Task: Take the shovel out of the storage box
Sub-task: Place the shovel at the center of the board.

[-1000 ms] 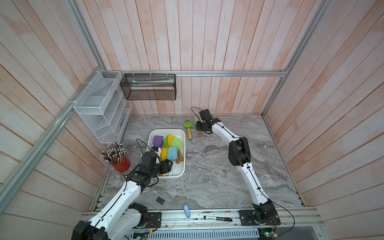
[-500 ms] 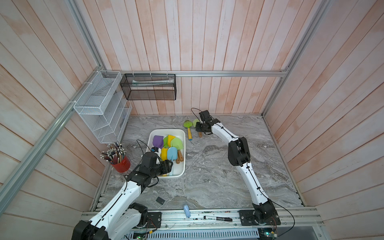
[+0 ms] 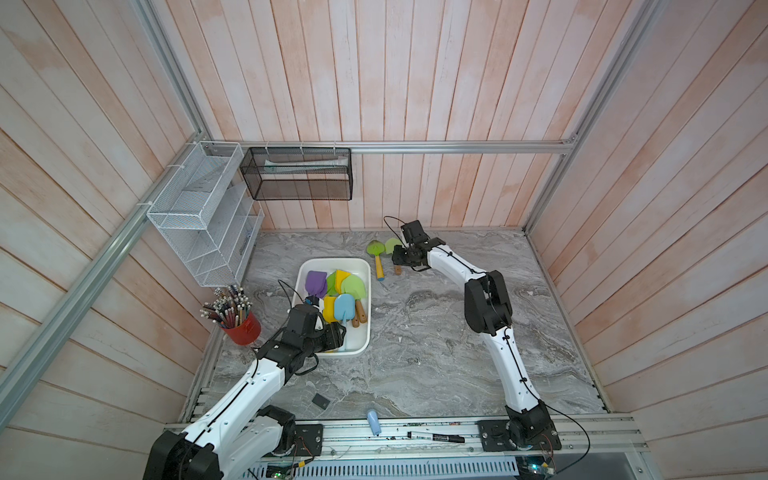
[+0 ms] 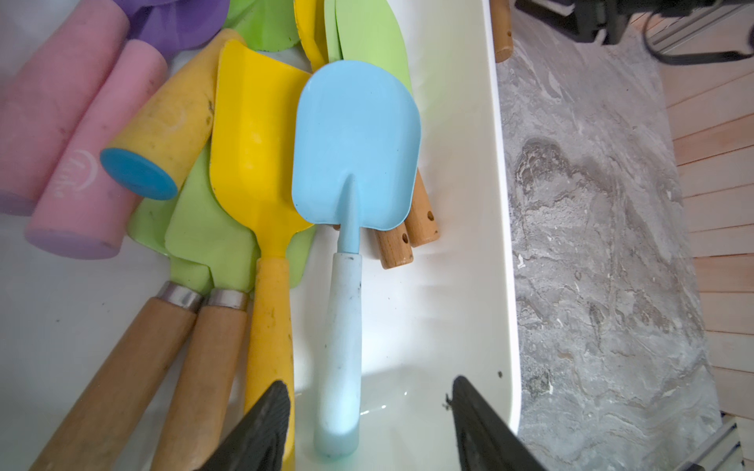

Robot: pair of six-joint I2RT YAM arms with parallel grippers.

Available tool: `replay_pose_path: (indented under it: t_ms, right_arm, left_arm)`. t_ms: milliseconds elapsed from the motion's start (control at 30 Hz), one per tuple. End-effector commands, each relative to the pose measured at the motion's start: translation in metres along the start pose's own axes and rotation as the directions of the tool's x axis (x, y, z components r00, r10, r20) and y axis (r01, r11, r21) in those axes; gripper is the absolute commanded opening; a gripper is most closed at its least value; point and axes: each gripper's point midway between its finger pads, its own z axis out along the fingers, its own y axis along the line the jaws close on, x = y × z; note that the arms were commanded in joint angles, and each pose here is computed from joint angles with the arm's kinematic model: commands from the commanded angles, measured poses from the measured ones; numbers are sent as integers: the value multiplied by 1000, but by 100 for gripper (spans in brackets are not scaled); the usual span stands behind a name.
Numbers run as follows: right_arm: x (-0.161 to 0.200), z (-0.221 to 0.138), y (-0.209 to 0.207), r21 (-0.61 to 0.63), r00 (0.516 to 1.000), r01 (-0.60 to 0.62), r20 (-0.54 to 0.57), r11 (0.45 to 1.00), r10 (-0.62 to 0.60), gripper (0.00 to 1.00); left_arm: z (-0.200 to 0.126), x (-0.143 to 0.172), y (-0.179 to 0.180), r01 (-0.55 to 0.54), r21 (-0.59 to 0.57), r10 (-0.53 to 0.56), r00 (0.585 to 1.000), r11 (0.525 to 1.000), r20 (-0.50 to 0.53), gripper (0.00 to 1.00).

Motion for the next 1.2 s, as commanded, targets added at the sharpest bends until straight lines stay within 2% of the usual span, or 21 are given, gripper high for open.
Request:
replay_pose_path:
  t_ms: [0, 233, 333, 433, 700, 1167]
  right_arm:
    - [-35, -56, 23, -62, 992, 34, 125, 997, -26, 44]
    - [-19, -113, 25, -120, 980, 14, 200, 993, 10, 45]
    - [-6, -129, 23, -129, 978, 15, 208, 992, 12, 45]
    - [14, -139, 15, -130, 980, 2, 198, 991, 24, 45]
    - [45, -148, -6, -105, 981, -27, 188, 994, 46, 44]
    - [45, -144, -13, -112, 981, -42, 185, 993, 62, 44]
  left_arm:
    - [0, -5, -3, -38, -36, 38, 999, 999, 5, 65]
    - [14, 4, -2, -80, -103, 76, 996, 991, -41, 61]
    - [17, 5, 4, -105, -171, 99, 994, 980, -43, 60]
    - [23, 5, 5, -119, -179, 113, 993, 977, -46, 60]
    - [42, 9, 8, -135, -202, 118, 989, 970, -95, 59]
    - [61, 25, 17, -180, -230, 130, 968, 956, -214, 48]
